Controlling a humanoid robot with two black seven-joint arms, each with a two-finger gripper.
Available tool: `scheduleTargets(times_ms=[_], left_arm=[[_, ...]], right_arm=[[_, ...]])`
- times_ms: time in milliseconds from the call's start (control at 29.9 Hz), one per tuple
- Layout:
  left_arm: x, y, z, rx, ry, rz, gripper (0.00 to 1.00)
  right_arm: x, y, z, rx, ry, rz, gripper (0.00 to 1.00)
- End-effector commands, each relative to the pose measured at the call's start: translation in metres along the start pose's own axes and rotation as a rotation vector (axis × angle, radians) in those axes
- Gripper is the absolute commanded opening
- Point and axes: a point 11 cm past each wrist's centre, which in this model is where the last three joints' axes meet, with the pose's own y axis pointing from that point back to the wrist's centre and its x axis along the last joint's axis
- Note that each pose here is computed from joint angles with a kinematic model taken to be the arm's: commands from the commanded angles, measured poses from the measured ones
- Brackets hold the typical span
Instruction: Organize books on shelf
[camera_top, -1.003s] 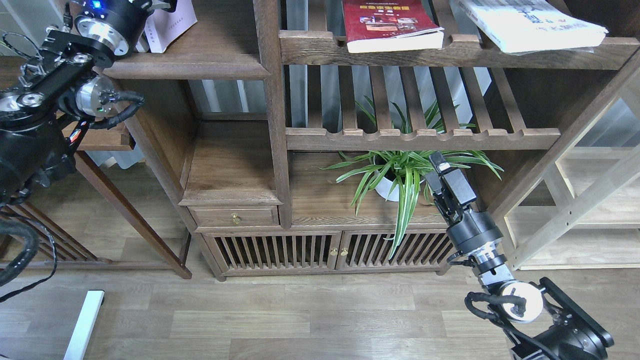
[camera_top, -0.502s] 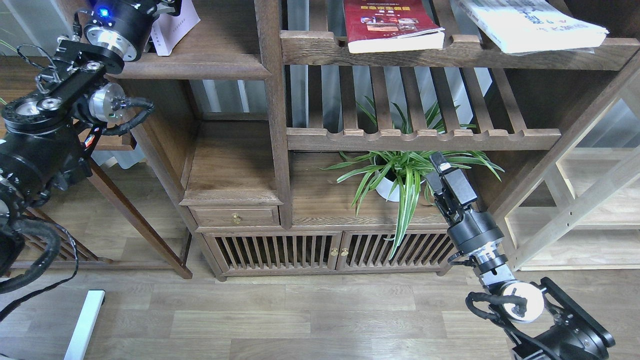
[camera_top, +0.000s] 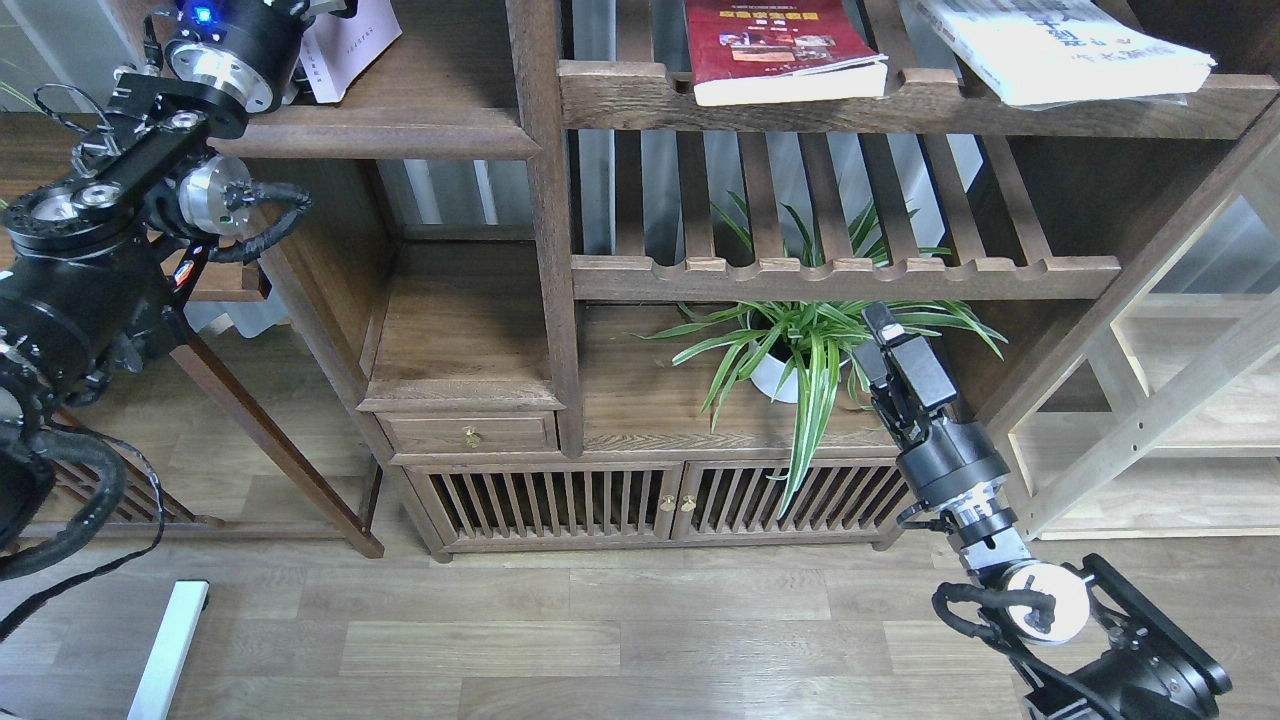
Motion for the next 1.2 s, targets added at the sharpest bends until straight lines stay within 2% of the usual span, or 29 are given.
scheduleTargets(times_ms=[0,67,134,267,401,669,936,1170], left_arm=[[-0.001,0.0,0.0,0.0,-0.007,-0.009,0.19],[-0.001,0.0,0.0,0.0,-0.008,-0.012,0.22],[-0.001,-0.001,0.002,-0.002,-0.011,-0.005,0.3],[0.0,-0.001,0.003,-0.004,-0.015,-0.002,0.62],[0.001,-0.001,0.003,-0.007,-0.016,-0.003,0.72],[-0.009,-0.004,0.01,-0.022,-0.015,-0.026,0.82],[-0.037,-0.018,0.041,-0.085,0.004,-0.08,0.83],[-0.033,-0.019,0.051,-0.106,-0.002,-0.081,0.83]], right_arm=[[0.0,0.0,0.0,0.0,-0.001,0.0,0.95],[0.0,0.0,0.0,0.0,-0.001,-0.001,0.95],[0.0,0.0,0.0,0.0,-0.001,0.0,0.95],[0.0,0.0,0.0,0.0,-0.001,0.0,0.95],[0.0,0.0,0.0,0.0,-0.001,0.0,0.95],[0.001,0.001,0.0,0.003,-0.002,0.003,0.95],[0.001,0.002,0.001,0.002,-0.004,0.004,0.95],[0.001,0.002,0.001,0.002,-0.004,0.004,0.95]])
